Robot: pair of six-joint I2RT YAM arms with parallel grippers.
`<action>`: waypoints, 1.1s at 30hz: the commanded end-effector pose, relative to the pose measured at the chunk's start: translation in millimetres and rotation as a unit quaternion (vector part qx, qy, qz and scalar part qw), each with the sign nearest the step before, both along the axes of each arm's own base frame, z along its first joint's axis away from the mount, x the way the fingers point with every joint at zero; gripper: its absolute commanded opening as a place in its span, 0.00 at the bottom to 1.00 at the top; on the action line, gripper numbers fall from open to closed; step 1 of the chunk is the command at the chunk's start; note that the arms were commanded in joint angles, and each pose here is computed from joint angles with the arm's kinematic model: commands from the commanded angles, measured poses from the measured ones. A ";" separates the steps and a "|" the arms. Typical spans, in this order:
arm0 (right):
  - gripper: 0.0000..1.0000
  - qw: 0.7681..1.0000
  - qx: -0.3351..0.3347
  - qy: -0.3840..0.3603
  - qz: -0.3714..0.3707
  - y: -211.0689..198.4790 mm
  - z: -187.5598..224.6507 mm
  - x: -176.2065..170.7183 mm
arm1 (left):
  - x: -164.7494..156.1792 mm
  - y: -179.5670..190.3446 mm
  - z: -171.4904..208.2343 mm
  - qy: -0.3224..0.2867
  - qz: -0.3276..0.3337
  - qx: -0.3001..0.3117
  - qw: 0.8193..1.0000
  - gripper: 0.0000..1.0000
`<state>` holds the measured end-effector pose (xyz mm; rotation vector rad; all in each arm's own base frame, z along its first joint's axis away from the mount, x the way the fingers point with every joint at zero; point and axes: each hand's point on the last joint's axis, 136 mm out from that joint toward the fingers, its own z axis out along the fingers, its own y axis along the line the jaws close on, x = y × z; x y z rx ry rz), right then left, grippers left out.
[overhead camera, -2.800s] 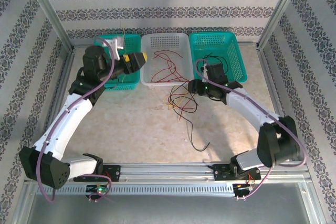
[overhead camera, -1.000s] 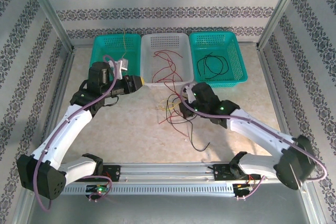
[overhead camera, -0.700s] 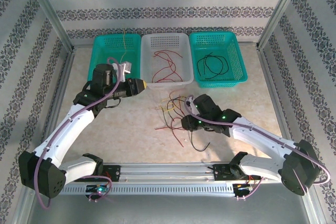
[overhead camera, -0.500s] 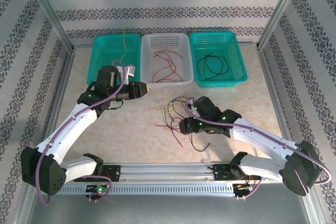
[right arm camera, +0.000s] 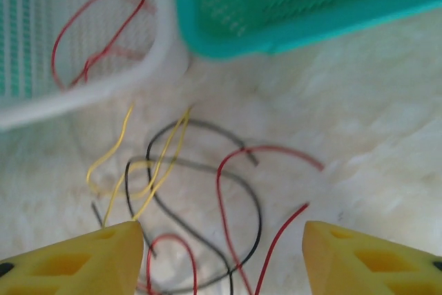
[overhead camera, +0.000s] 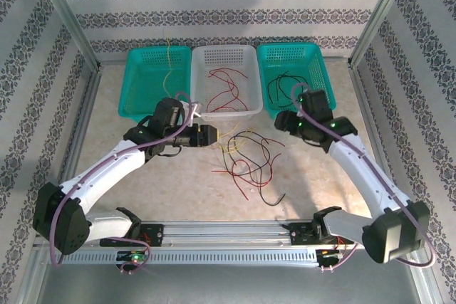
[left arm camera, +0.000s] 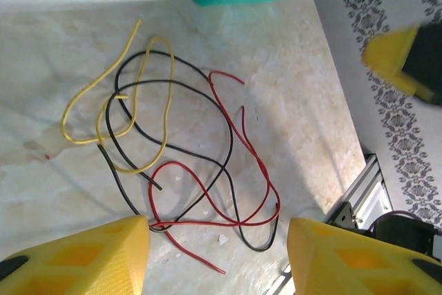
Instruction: Untangle the cables
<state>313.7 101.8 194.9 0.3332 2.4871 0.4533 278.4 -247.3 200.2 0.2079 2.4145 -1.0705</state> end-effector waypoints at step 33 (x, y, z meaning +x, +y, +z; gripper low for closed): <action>0.10 0.963 -0.118 0.187 0.154 71.6 -155.4 -38.6 | -10.7 -13.0 -42.2 0.029 0.008 0.035 0.999 0.62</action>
